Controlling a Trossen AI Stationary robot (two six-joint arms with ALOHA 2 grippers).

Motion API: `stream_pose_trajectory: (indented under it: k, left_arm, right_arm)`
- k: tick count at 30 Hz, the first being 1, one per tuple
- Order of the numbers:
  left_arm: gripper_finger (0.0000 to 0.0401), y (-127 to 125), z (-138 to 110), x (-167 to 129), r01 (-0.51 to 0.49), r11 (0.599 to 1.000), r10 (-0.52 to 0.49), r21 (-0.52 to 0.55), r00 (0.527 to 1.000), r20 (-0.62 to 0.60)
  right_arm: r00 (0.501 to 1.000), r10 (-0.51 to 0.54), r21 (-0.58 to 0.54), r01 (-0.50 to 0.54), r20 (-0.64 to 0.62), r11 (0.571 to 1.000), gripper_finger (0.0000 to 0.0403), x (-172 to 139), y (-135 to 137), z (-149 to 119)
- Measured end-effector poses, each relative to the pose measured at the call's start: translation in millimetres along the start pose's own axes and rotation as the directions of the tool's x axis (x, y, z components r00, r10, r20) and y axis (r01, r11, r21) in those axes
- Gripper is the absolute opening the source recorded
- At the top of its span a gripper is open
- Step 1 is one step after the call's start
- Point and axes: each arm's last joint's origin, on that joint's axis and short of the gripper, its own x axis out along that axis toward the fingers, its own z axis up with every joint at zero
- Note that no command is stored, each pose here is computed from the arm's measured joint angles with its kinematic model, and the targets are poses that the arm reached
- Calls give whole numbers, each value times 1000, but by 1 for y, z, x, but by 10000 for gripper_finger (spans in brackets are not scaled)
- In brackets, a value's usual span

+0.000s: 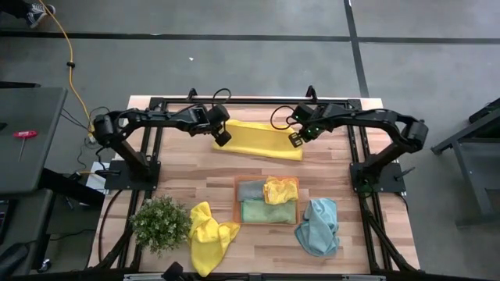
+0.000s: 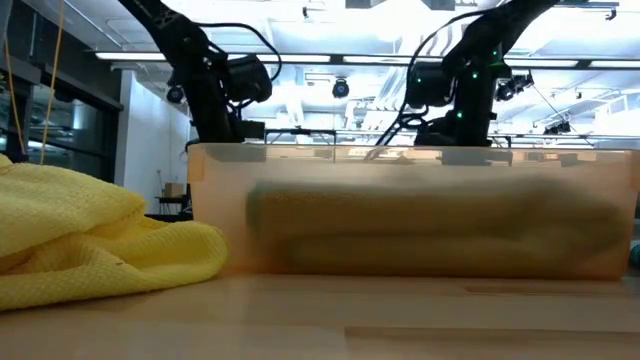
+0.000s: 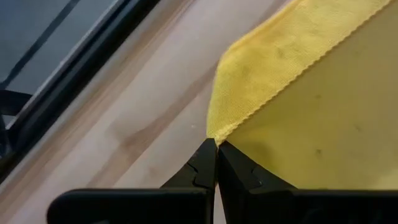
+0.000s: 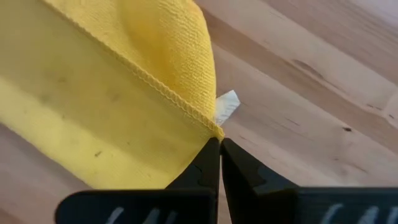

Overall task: Fold microfiber towels
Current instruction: Fold the right yellow microfiber towel

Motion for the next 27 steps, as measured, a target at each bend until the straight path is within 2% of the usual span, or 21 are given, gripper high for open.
stream_pose_trajectory:
  k: [7,19,23,27]
  left_arm:
    - [1,-2,3,12,-92,995,91,30,995,37]
    - [12,-3,5,23,-140,987,136,75,989,56]
    - [47,0,7,24,-158,983,152,89,986,65]
    - [92,6,8,26,-177,979,172,97,983,58]
  right_arm:
    - [999,-24,55,22,35,998,0,0,-1,3]
    - [997,-52,110,46,57,993,2,0,-2,4]
    - [996,-58,110,51,62,993,30,0,-2,4]
    - [994,-84,81,78,76,994,90,0,-3,5]
